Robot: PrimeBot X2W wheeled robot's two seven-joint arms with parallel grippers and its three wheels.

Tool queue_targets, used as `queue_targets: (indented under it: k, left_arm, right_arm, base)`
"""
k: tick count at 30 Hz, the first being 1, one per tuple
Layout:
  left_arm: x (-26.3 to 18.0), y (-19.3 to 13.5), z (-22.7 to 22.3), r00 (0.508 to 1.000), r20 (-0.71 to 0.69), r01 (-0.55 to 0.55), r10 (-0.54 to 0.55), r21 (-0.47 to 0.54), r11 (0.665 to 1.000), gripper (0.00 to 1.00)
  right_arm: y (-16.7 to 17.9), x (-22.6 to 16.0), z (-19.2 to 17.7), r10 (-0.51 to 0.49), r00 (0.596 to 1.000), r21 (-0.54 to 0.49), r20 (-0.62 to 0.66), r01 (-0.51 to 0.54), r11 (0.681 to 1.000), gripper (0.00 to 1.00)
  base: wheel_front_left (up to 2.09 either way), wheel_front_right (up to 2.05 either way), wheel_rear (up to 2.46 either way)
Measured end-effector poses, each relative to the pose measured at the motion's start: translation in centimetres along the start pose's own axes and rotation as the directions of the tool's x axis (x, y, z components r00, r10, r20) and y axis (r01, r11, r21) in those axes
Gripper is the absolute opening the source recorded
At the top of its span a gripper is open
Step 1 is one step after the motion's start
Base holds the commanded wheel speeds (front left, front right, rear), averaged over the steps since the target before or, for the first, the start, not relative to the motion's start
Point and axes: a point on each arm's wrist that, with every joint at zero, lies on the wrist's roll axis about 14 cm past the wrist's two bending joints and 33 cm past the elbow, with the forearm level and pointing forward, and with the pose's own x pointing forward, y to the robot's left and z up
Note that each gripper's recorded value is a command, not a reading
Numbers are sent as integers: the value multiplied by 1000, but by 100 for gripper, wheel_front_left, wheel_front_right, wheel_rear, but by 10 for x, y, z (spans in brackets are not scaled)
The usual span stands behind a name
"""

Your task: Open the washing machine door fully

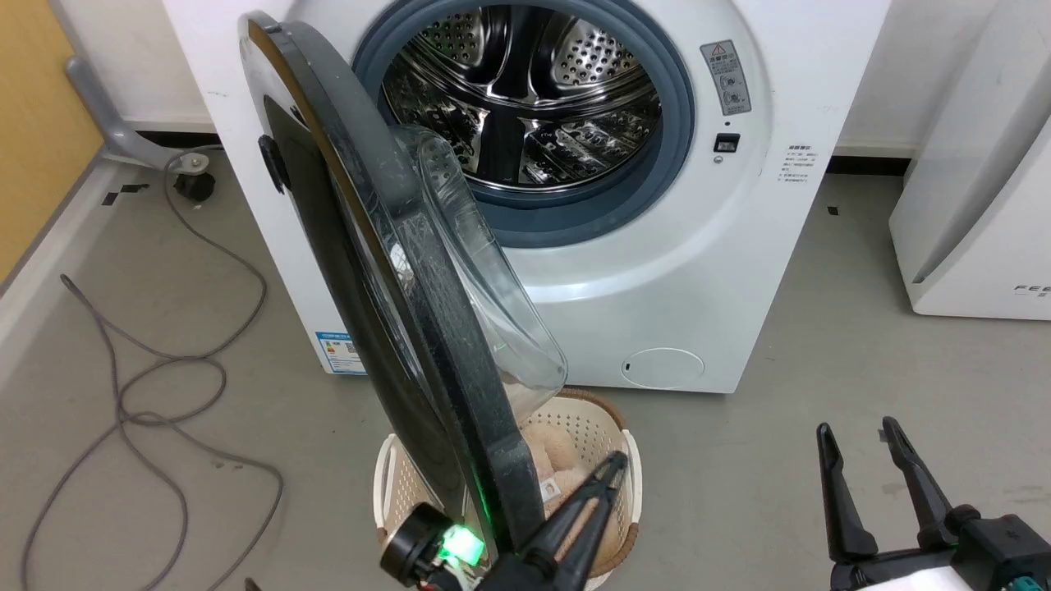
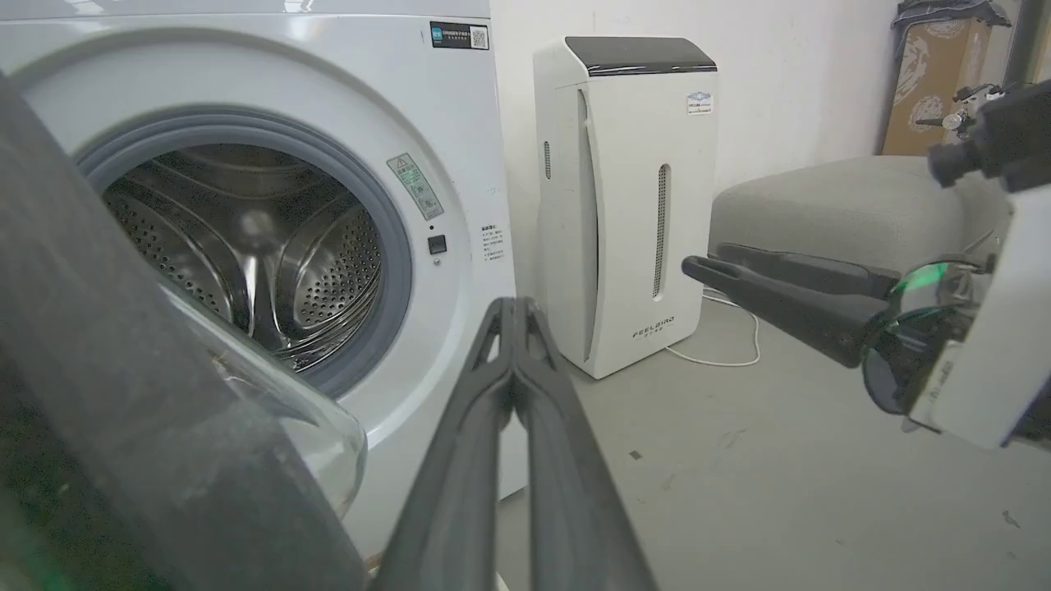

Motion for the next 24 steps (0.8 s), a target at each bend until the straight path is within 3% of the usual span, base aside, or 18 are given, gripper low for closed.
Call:
queue_targets:
  k: [11,24]
  left_arm:
    - [-14,24,-24,992,-81,-97,97,3,995,0]
    - [-31,43,-20,984,-85,-154,157,46,987,0]
  right_arm:
    - [6,4,-6,18,1000,6,-15,-18,1000,100]
    - [32,18,-14,100,994,26,-32,-99,995,100]
  base:
    - [0,0,0]
    - [0,0,0]
